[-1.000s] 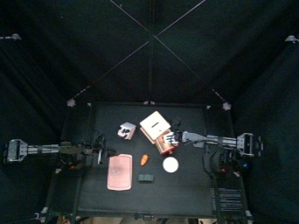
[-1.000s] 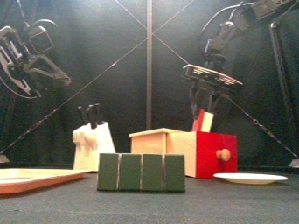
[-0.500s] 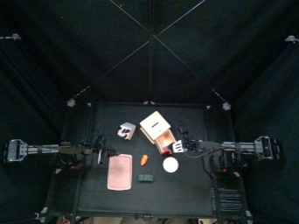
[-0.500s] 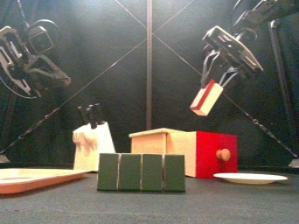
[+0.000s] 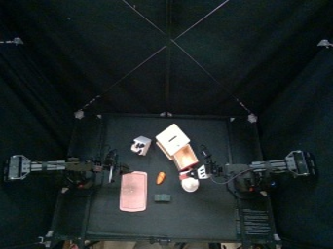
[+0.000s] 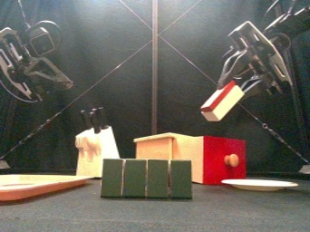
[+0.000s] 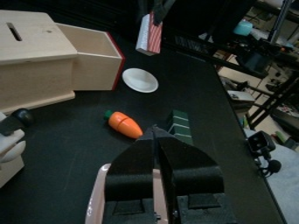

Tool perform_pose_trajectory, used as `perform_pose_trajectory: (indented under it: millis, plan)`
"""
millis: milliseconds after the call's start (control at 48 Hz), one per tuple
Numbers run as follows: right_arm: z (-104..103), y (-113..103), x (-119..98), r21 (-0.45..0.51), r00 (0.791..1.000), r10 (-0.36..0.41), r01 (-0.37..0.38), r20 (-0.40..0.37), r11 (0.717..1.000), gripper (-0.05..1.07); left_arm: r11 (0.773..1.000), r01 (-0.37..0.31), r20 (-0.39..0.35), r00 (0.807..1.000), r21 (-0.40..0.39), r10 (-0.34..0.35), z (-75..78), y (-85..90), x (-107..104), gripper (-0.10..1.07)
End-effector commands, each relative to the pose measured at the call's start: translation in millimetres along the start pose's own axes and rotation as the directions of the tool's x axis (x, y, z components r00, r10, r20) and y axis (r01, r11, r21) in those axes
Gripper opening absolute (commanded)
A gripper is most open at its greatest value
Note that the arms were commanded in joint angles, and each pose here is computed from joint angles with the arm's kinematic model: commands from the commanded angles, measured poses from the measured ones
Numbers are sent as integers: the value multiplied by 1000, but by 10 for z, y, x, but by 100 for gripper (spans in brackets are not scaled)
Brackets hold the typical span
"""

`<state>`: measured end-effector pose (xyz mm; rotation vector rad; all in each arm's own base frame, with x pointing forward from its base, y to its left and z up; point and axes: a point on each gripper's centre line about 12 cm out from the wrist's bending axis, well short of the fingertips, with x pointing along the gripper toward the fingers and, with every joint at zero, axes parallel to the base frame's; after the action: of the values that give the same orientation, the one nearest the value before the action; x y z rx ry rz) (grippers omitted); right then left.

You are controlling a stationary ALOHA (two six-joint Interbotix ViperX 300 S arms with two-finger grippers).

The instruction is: Put salmon sushi below small plate

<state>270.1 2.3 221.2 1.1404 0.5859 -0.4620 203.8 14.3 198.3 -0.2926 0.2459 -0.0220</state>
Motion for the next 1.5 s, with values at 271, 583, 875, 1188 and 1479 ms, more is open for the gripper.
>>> perform_pose_trajectory:
  millis: [271,583,875,1188,1479]
  plan:
    - [-473,-31,182,29,993,-39,42,-114,999,68,1000,6,10,1000,-15,-6,26,-13,10,36]
    - [-658,-92,270,49,989,-86,92,-119,995,68,1000,5,8,1000,-19,-5,11,-13,5,36]
    - [-919,-152,340,60,980,-170,177,-104,982,68,1000,4,4,1000,-24,-4,-3,-9,4,36]
    - [-967,-137,337,76,984,-168,172,-62,982,68,1000,3,8,1000,-27,-3,2,-8,2,36]
    - [-983,-149,399,84,982,-181,184,-50,979,68,1000,3,8,1000,-27,-3,2,-8,2,36]
